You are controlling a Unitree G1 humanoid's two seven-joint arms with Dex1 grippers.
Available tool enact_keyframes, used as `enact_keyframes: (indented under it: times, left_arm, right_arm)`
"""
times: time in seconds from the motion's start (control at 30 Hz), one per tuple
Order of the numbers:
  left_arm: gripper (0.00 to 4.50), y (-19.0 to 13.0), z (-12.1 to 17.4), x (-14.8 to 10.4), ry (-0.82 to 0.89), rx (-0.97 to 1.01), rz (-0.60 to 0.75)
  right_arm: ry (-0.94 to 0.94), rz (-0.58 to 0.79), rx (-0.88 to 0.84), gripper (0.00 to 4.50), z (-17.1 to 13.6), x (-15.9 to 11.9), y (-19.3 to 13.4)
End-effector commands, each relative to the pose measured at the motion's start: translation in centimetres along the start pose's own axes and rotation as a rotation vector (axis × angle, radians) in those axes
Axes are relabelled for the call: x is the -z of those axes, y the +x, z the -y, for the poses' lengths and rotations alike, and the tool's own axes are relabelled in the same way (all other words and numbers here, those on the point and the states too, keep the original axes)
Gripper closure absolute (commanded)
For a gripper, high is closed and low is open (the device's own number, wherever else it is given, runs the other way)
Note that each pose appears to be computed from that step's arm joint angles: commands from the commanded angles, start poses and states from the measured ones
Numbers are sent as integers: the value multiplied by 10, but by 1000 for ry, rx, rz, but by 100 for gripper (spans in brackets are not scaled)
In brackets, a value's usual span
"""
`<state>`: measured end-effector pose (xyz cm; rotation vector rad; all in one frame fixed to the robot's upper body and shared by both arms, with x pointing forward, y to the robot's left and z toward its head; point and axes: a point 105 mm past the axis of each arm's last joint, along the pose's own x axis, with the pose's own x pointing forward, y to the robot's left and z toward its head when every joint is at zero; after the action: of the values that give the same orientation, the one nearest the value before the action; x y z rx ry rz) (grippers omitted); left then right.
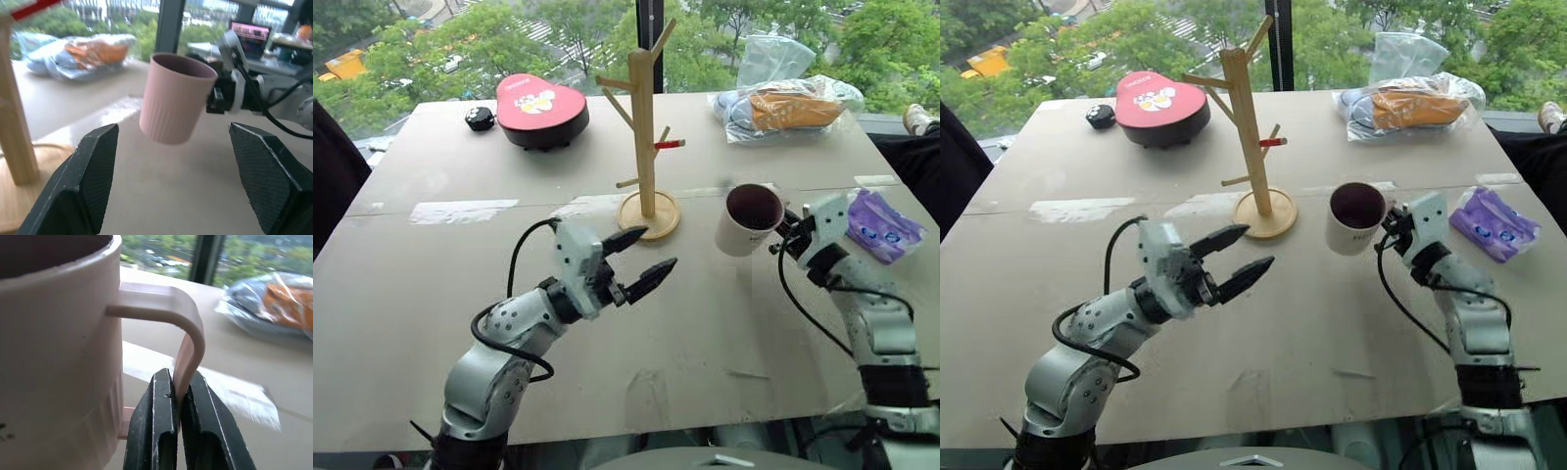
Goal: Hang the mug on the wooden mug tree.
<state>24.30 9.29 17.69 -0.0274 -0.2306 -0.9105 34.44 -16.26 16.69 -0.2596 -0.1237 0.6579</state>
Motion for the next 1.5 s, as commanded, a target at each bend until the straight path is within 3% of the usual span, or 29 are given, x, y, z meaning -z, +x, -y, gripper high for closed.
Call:
enact_keyframes:
  times: [0.03,0.27,0.37,0.77,1.5]
  left_arm:
    - [81,-7,1,-7,50,-49,76]
    - [81,-8,-1,-18,46,-104,174]
    - [81,-7,3,-24,42,-103,207]
    - [81,-7,-2,-38,-9,-182,297]
    - [81,-6,-11,-28,0,-201,260]
  right_arm:
    - [-169,8,-248,443,1,-43,9]
    - [-420,-59,-455,443,2,-84,35]
    - [-507,-104,-480,443,5,-88,44]
    - [-592,-96,-505,443,-7,-128,63]
    - [-666,-149,-479,443,-21,-144,98]
